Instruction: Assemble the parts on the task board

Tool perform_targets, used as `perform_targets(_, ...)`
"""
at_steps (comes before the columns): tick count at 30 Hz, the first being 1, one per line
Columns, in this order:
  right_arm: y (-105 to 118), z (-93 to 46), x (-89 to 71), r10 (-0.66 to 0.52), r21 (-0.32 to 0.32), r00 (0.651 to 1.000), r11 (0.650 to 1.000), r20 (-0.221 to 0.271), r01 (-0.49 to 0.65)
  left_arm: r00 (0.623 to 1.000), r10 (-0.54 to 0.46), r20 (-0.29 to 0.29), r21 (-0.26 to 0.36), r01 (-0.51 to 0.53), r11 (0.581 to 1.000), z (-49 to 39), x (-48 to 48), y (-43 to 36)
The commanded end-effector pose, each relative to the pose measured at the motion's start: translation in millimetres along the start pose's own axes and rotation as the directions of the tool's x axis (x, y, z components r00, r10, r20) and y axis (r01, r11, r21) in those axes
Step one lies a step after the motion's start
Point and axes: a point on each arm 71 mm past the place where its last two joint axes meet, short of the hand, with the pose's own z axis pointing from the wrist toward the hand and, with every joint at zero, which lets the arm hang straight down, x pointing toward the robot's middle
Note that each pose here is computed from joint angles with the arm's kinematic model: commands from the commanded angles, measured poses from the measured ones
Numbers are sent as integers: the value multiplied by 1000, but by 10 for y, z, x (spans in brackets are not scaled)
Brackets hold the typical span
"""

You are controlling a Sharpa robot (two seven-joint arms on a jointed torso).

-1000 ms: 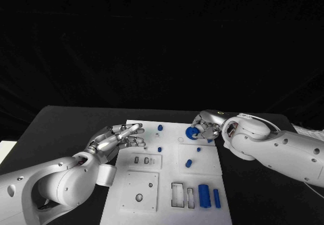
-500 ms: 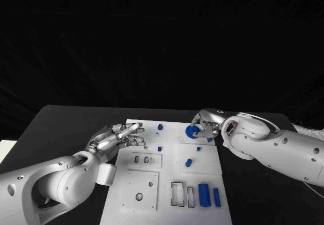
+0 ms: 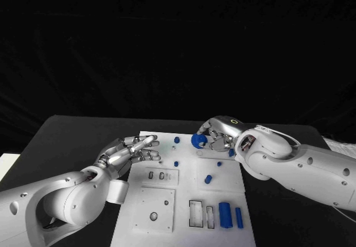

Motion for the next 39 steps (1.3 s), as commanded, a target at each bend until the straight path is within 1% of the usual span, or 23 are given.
perform_targets(1, 163, 32, -34, -48, -45, 997, 998, 66, 51, 1000, -8, -18, 7, 8, 1000, 0, 25, -9)
perform_targets(6, 332, 116, 10, -50, -72, 997, 996, 64, 54, 1000, -9, -21, 6, 9, 1000, -2, 34, -9)
perform_targets(11, 485, 221, 94, -57, -94, 996, 994, 63, 63, 1000, -9, -22, 6, 9, 1000, -1, 41, -8)
perform_targets(15, 561, 306, 199, -67, -94, 997, 993, 42, 70, 1000, -10, -23, 6, 10, 1000, 2, 45, -6)
perform_targets(21, 629, 385, 351, -72, -92, 997, 993, 8, 73, 1000, -10, -25, 5, 10, 1000, 8, 52, -3)
perform_targets(25, 667, 414, 425, -74, -93, 997, 993, -11, 73, 1000, -11, -26, 5, 11, 1000, 13, 55, -1)
perform_targets(34, 669, 459, 490, -94, -74, 995, 993, -39, 91, 1000, -11, -27, 4, 11, 1000, 13, 59, 0)
perform_targets(39, 671, 482, 504, -101, -67, 994, 993, -47, 98, 1000, -11, -26, 4, 11, 1000, 13, 58, 1)
